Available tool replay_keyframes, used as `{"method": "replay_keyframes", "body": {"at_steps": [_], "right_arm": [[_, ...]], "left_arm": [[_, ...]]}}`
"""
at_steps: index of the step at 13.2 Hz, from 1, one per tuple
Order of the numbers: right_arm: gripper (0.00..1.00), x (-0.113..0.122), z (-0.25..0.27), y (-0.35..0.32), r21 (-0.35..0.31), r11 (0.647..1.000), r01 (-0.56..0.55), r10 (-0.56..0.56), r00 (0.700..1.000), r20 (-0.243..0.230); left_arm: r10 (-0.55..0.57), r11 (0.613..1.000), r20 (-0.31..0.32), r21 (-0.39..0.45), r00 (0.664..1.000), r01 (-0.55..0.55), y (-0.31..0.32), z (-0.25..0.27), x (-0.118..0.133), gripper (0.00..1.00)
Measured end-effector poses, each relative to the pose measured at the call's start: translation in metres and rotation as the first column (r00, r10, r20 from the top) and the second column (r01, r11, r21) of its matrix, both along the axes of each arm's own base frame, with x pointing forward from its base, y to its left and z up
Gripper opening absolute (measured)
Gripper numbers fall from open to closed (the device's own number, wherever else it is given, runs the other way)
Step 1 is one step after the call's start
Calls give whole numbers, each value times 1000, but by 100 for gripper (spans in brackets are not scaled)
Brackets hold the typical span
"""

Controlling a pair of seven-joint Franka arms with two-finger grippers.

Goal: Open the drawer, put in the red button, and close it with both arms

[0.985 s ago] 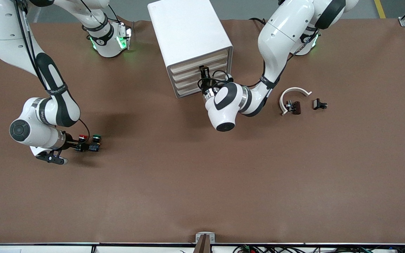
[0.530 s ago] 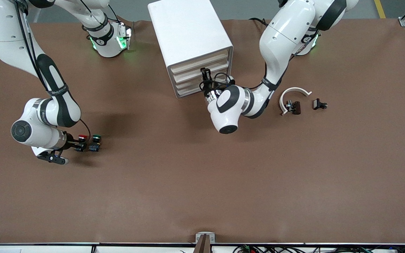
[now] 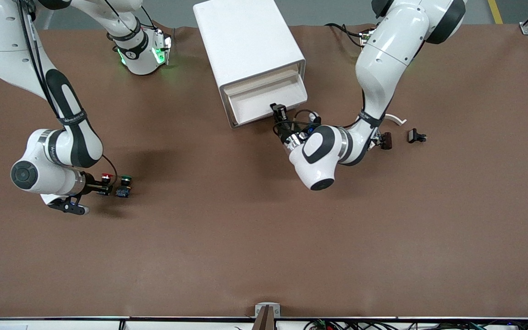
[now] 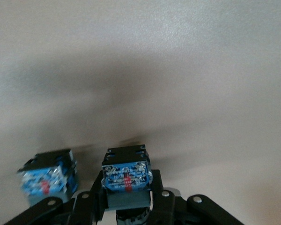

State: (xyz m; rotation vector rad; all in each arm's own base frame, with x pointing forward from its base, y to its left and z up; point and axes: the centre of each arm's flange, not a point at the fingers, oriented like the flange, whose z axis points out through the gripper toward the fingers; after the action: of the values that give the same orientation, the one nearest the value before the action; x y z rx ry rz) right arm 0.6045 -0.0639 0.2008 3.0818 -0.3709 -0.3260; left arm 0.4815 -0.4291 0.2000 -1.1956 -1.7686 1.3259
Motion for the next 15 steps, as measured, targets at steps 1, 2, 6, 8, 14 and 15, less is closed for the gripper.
{"method": "replay_keyframes", "body": {"at_steps": [1, 2, 6, 8, 14, 15], "right_arm": [[41, 2, 17, 4, 3, 1000, -6, 6, 1000, -26], [41, 3, 37, 9, 6, 1000, -10, 11, 999, -53], [41, -3, 131, 47, -34, 998, 58, -63, 983, -170], [41, -11, 171, 89, -88, 990, 106, -123, 970, -209], [41, -57, 248, 273, -218, 907, 359, -407, 881, -242], [41, -69, 255, 309, -229, 879, 417, -466, 852, -240]], "left_arm": [[16, 1000, 7, -2, 1000, -16, 6, 2, 8, 10], [30, 1000, 16, -4, 999, -30, 12, 4, 16, 10], [63, 998, 46, -4, 997, -63, 25, 9, 36, 11], [82, 997, 69, 1, 994, -83, 34, 11, 48, 18], [125, 992, 117, -2, 985, -126, 60, 21, 76, 70], [126, 992, 141, -7, 982, -126, 60, 29, 83, 82]]}}
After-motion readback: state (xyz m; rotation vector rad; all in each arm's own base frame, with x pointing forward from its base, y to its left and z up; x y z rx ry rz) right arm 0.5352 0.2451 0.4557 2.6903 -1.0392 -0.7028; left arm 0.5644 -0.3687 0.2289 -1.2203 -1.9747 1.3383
